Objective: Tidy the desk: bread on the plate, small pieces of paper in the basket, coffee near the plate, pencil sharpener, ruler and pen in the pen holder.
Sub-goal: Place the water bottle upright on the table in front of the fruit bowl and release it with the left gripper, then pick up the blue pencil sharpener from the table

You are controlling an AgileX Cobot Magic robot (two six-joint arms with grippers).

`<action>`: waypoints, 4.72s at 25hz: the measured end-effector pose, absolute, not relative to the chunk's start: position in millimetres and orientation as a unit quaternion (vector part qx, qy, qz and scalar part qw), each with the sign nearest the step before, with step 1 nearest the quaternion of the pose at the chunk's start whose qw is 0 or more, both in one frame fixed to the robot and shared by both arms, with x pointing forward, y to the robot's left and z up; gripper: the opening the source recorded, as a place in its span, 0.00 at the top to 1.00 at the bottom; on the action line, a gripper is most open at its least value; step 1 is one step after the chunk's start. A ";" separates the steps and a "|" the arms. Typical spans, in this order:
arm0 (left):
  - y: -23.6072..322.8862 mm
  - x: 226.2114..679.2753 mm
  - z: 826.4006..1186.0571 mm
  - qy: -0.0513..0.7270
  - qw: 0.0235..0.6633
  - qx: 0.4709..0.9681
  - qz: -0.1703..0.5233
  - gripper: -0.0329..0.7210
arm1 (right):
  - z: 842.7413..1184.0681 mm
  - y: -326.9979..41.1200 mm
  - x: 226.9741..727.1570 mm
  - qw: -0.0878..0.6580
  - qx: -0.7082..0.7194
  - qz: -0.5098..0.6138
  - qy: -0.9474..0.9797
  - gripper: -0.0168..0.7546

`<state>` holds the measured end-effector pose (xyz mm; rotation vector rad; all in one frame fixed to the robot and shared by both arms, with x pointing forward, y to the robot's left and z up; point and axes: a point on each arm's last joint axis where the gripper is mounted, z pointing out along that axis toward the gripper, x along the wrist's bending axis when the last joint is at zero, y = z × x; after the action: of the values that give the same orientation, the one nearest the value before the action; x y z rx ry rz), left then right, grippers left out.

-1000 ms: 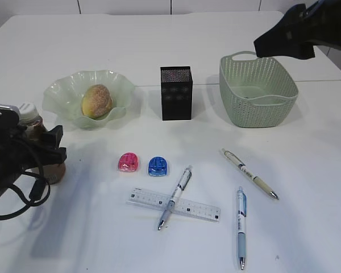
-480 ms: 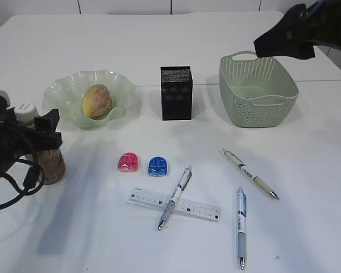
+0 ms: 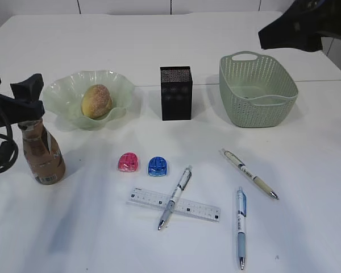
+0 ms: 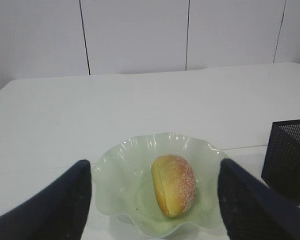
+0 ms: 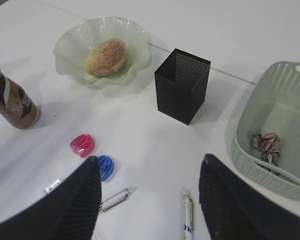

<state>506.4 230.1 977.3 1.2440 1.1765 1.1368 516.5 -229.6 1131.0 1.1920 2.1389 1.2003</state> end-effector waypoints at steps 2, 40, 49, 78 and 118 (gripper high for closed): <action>230.4 501.6 983.8 0.497 0.514 0.527 0.458 0.21 | 1134.0 -229.9 513.0 0.208 0.425 0.433 0.767 0.35; 228.1 393.7 1055.7 0.514 0.402 0.739 0.167 0.22 | 1114.4 -238.0 475.4 0.198 0.454 0.406 0.768 0.35; 225.8 390.8 1069.8 0.507 0.392 0.754 0.146 0.24 | 1110.6 -238.6 472.4 0.173 0.477 0.393 0.767 0.35; 224.0 381.0 1062.9 0.514 0.359 0.773 0.090 0.39 | 1109.0 -240.4 472.1 0.164 0.503 0.385 0.756 0.35; 223.8 377.8 1060.9 0.522 0.348 0.775 0.071 0.39 | 1029.5 -172.9 547.9 0.059 0.521 0.213 0.825 0.43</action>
<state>377.8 223.8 1060.9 2.0097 1.3544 0.1853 547.9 -172.9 1029.5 1.5783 2.4980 0.6442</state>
